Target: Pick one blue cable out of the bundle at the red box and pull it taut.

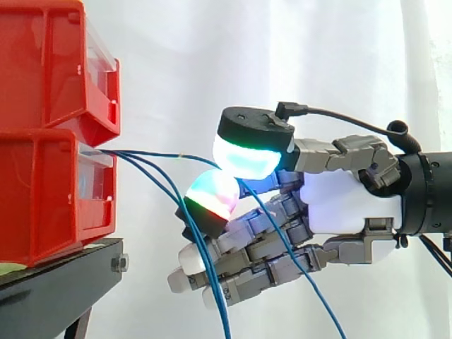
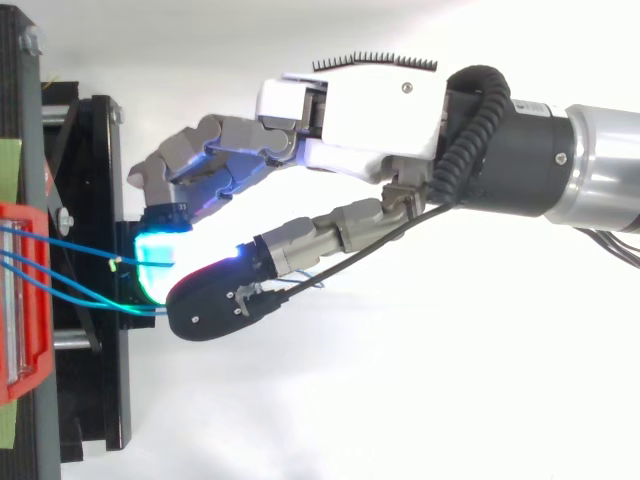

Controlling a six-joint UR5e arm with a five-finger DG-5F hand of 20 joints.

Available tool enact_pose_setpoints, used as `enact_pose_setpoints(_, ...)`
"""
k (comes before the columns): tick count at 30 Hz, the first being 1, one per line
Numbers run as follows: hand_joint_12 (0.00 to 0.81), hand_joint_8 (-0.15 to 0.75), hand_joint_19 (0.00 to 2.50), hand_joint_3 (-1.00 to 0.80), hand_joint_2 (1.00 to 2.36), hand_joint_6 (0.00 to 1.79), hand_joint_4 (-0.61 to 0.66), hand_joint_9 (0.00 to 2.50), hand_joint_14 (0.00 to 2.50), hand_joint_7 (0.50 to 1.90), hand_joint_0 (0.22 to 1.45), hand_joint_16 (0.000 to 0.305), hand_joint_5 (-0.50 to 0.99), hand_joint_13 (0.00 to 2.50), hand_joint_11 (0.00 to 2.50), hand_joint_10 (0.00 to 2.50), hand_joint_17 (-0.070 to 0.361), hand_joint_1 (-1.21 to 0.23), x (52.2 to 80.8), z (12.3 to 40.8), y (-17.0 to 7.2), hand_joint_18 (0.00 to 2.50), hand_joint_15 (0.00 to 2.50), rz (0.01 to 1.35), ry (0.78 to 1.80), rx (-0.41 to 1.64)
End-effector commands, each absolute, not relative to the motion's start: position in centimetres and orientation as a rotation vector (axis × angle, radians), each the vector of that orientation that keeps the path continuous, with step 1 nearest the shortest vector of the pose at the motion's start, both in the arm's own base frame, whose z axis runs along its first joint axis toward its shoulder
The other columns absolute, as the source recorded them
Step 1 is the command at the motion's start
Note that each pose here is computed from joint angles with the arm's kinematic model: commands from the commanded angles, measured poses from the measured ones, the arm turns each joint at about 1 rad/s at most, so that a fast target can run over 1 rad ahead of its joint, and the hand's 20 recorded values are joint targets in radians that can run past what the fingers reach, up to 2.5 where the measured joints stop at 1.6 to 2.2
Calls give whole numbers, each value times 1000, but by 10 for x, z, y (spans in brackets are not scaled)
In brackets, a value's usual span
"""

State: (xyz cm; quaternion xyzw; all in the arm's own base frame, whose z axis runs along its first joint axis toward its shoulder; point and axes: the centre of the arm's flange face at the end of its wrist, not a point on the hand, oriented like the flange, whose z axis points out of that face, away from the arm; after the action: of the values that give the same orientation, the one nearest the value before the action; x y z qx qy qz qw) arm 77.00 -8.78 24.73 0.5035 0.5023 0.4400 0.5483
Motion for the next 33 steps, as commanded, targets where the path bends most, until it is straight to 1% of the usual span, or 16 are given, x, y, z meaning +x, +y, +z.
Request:
enact_pose_setpoints(1, 371, 344, 193, -202, 1017, 816, 198, 717, 4, 1065, 577, 53, -120, 294, 388, 11, 118, -725, 770, 247, -88, 300, 117, 1042, 1190, 1193)
enact_pose_setpoints(3, 380, 359, 186, -150, 1017, 834, 197, 747, 5, 1051, 574, 55, -122, 312, 422, 9, 124, -738, 770, 247, -88, 323, 121, 1042, 1190, 1193)
enact_pose_setpoints(6, 386, 366, 181, -120, 1018, 845, 191, 753, 6, 1037, 581, 56, -122, 323, 424, 9, 126, -762, 770, 247, -88, 343, 117, 1042, 1190, 1193)
enact_pose_setpoints(11, 382, 360, 182, -121, 1018, 849, 183, 756, 4, 1025, 591, 55, -123, 324, 439, 9, 125, -785, 770, 248, -88, 343, 117, 1045, 1187, 1194)
enact_pose_setpoints(13, 373, 351, 187, -173, 1017, 843, 207, 751, 5, 1010, 587, 54, -127, 311, 430, 10, 121, -790, 770, 248, -88, 331, 127, 1045, 1187, 1194)
enact_pose_setpoints(15, 374, 343, 207, -351, 1010, 818, 223, 735, 5, 980, 551, 54, -124, 284, 418, 10, 122, -747, 770, 247, -88, 300, 117, 1044, 1189, 1195)
enact_pose_setpoints(16, 377, 345, 206, -398, 1007, 798, 220, 726, 5, 988, 537, 55, -120, 274, 408, 9, 123, -712, 770, 247, -88, 294, 115, 1043, 1189, 1194)
enact_pose_setpoints(17, 380, 345, 204, -412, 1006, 791, 220, 716, 4, 975, 524, 55, -117, 265, 379, 8, 125, -678, 770, 248, -88, 279, 115, 1043, 1189, 1192)
enact_pose_setpoints(18, 382, 343, 194, -426, 1005, 761, 219, 710, 5, 1003, 515, 56, -108, 261, 364, 8, 126, -643, 770, 247, -88, 271, 110, 1042, 1190, 1193)
enact_pose_setpoints(20, 379, 338, 199, -434, 1005, 733, 231, 708, 4, 995, 513, 56, -98, 254, 332, 7, 126, -619, 770, 247, -88, 262, 106, 1042, 1190, 1193)
enact_pose_setpoints(21, 379, 337, 205, -429, 1004, 687, 233, 707, 4, 1070, 511, 56, -86, 253, 322, 9, 126, -582, 770, 248, -88, 255, 107, 1041, 1190, 1191)
enact_pose_setpoints(24, 371, 326, 212, -393, 1008, 636, 221, 701, 4, 1139, 535, 54, -73, 244, 303, 9, 122, -536, 770, 247, -88, 234, 109, 1041, 1190, 1191)
enact_pose_setpoints(26, 367, 323, 208, -358, 1010, 629, 224, 700, 4, 1159, 553, 53, -72, 242, 313, 7, 120, -532, 770, 248, -88, 228, 102, 1042, 1188, 1190)
enact_pose_setpoints(29, 361, 321, 206, -273, 1014, 620, 199, 702, 4, 1190, 579, 52, -71, 241, 314, 8, 118, -571, 770, 248, -88, 221, 100, 1042, 1188, 1190)
enact_pose_setpoints(31, 360, 322, 209, -235, 1016, 625, 188, 702, 5, 1190, 582, 52, -72, 242, 320, 8, 117, -595, 770, 248, -88, 223, 99, 1042, 1188, 1190)
enact_pose_setpoints(33, 376, 338, 200, -185, 1015, 654, 180, 713, 3, 1124, 584, 55, -74, 253, 324, 7, 125, -608, 770, 247, -88, 245, 97, 1041, 1190, 1191)
